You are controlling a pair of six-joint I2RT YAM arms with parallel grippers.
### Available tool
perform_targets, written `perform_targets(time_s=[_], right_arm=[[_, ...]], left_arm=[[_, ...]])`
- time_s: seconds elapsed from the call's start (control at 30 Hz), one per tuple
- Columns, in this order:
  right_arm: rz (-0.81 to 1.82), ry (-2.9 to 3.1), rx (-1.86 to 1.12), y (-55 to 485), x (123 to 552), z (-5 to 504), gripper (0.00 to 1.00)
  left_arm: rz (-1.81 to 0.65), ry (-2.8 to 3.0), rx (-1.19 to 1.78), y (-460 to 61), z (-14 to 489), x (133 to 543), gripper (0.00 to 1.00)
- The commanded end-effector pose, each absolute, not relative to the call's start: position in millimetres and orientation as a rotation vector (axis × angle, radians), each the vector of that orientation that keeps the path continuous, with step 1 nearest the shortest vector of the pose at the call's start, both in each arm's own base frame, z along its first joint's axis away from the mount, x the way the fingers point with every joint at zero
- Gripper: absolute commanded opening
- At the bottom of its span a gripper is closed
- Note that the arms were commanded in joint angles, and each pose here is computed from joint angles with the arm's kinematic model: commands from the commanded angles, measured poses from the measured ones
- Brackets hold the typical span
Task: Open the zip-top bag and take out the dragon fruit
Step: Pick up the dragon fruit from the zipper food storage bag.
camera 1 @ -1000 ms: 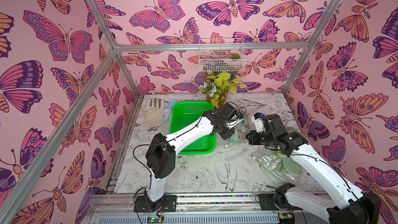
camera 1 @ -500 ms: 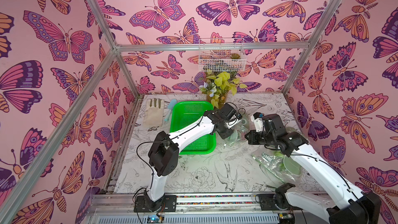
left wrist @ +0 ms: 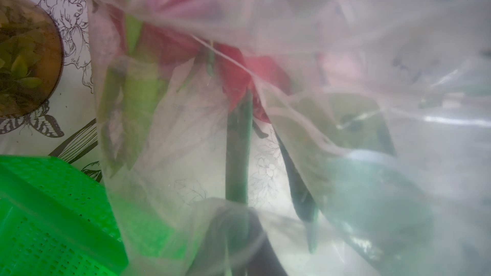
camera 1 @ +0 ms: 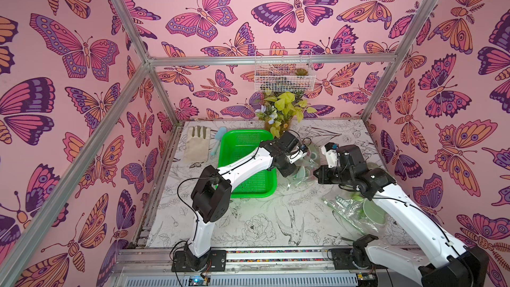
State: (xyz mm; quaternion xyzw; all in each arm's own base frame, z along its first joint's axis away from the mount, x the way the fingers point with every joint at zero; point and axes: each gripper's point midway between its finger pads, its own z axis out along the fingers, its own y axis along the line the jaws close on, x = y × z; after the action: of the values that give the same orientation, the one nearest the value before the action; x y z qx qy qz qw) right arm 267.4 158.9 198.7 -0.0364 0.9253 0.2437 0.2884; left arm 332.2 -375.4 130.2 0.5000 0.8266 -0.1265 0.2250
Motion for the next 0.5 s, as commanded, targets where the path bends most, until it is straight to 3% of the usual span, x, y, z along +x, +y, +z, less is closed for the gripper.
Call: perform_targets(time_s=[0.0, 0.13, 0.33, 0.47], right_arm=[[0.663, 2.448, -0.096, 162, 272, 211, 0.00], [0.665, 2.443, -0.099, 162, 273, 214, 0.00], [0.639, 2.447, -0.098, 159, 272, 215, 0.00], [0.619, 2.431, -0.079, 155, 276, 221, 0.00]], left_arm=[[-0.445, 2.263, 1.379, -382, 136, 325, 0.21], [-0.465, 2.265, 1.388, -387, 132, 325, 0.27], [-0.476, 2.231, 1.371, -394, 148, 325, 0.00], [-0.534, 2.183, 1.316, -396, 189, 320, 0.00]])
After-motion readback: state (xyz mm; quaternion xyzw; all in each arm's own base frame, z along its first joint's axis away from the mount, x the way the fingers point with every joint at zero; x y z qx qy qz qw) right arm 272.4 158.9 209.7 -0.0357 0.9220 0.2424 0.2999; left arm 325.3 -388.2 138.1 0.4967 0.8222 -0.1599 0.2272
